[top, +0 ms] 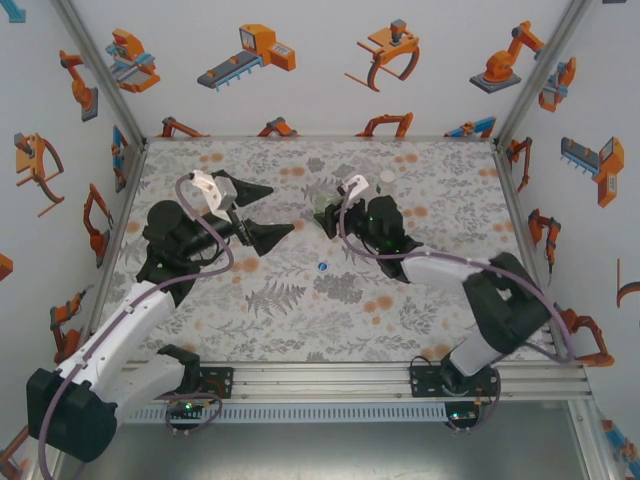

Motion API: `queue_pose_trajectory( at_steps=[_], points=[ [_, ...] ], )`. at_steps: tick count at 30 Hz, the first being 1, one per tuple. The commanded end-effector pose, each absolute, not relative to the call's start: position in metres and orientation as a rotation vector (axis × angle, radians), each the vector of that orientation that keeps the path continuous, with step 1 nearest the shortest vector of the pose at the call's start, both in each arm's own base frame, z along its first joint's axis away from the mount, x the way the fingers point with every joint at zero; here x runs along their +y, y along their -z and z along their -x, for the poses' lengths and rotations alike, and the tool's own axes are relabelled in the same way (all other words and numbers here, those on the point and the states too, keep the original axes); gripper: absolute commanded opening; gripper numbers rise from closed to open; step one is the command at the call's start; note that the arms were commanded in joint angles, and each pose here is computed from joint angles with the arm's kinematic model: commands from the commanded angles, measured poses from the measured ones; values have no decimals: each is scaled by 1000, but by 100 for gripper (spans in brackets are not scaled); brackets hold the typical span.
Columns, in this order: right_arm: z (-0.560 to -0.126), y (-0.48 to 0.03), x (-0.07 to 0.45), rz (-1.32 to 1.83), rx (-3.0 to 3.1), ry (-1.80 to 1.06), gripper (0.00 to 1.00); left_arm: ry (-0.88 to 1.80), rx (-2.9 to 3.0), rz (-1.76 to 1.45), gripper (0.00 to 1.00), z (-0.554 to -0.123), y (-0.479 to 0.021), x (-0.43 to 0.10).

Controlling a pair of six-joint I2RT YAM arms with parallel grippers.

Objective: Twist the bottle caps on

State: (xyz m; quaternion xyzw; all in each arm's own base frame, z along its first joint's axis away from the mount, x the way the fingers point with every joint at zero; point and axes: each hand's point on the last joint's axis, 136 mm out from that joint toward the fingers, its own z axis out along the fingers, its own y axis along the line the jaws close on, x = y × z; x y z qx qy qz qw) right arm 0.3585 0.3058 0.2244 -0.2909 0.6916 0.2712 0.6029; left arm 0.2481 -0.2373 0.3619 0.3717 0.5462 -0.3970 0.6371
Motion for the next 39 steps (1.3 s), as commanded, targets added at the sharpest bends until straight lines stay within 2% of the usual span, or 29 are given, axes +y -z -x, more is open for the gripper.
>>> queue_pose_trajectory(
  at_steps=[1, 7, 15, 21, 28, 39],
  points=[
    [-317, -234, 310, 855, 1655, -750, 40, 919, 1166, -913, 97, -239, -377, -243],
    [-262, -291, 309, 988, 1586, -938, 38, 997, 1103, -985, 99, -220, -381, -253],
    [-217, -358, 300, 1028, 1446, -1096, 36, 1149, 914, -1126, 97, -173, -398, -261],
    [-187, -404, 306, 1064, 1266, -1321, 36, 1143, 939, -1127, 97, -174, -395, -264],
    [-178, -431, 316, 1094, 1103, -1380, 36, 1175, 937, -1121, 97, -173, -397, -266],
    [-173, -440, 341, 1157, 972, -1391, 35, 1289, 995, -1137, 97, -178, -389, -280]
  ],
)
